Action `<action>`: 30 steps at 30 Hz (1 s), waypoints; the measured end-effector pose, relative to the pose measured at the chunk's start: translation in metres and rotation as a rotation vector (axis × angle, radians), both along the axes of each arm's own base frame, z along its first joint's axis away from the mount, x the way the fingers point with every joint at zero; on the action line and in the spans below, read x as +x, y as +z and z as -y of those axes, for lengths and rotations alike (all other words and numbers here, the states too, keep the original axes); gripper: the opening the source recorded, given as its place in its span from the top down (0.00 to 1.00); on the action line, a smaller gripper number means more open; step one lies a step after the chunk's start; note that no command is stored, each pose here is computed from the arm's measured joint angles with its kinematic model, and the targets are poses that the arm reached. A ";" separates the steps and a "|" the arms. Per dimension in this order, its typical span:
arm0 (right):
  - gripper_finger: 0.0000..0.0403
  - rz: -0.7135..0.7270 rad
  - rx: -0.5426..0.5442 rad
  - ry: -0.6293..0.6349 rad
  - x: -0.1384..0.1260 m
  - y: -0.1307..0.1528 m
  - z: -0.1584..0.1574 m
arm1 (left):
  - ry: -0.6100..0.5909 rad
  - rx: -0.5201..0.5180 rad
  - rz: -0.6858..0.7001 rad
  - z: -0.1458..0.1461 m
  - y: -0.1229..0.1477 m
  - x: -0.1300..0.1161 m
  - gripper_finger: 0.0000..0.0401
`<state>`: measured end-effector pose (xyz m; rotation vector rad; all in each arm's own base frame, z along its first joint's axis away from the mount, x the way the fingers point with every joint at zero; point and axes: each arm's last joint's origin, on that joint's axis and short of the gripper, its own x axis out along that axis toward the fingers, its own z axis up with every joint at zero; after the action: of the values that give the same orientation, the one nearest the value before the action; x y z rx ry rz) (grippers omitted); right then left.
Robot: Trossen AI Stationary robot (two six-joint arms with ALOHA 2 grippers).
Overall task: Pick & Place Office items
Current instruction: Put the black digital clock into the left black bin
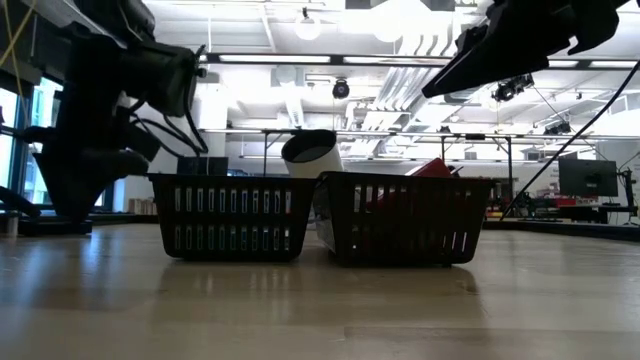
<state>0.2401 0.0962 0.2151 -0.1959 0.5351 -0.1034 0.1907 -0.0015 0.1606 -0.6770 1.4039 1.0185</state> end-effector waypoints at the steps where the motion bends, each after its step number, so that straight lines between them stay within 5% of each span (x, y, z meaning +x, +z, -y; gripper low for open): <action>1: 0.52 -0.002 -0.001 0.000 0.000 0.000 0.000 | -0.007 -0.008 -0.011 0.000 -0.002 0.001 0.61; 11: 0.52 -0.005 0.000 0.003 0.000 0.000 0.000 | -0.056 -0.049 -0.110 -0.001 -0.021 0.008 0.60; 24: 0.52 -0.002 0.005 0.000 0.000 0.000 0.000 | -0.187 -0.043 0.195 0.000 0.002 0.023 0.60; 30: 0.52 -0.003 0.015 -0.006 0.000 0.000 0.000 | -0.186 -0.022 0.205 -0.002 0.009 0.019 0.61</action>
<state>0.2398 0.0961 0.2147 -0.1796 0.5392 -0.1053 0.2097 0.0007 0.1692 -0.6349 1.2737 0.7663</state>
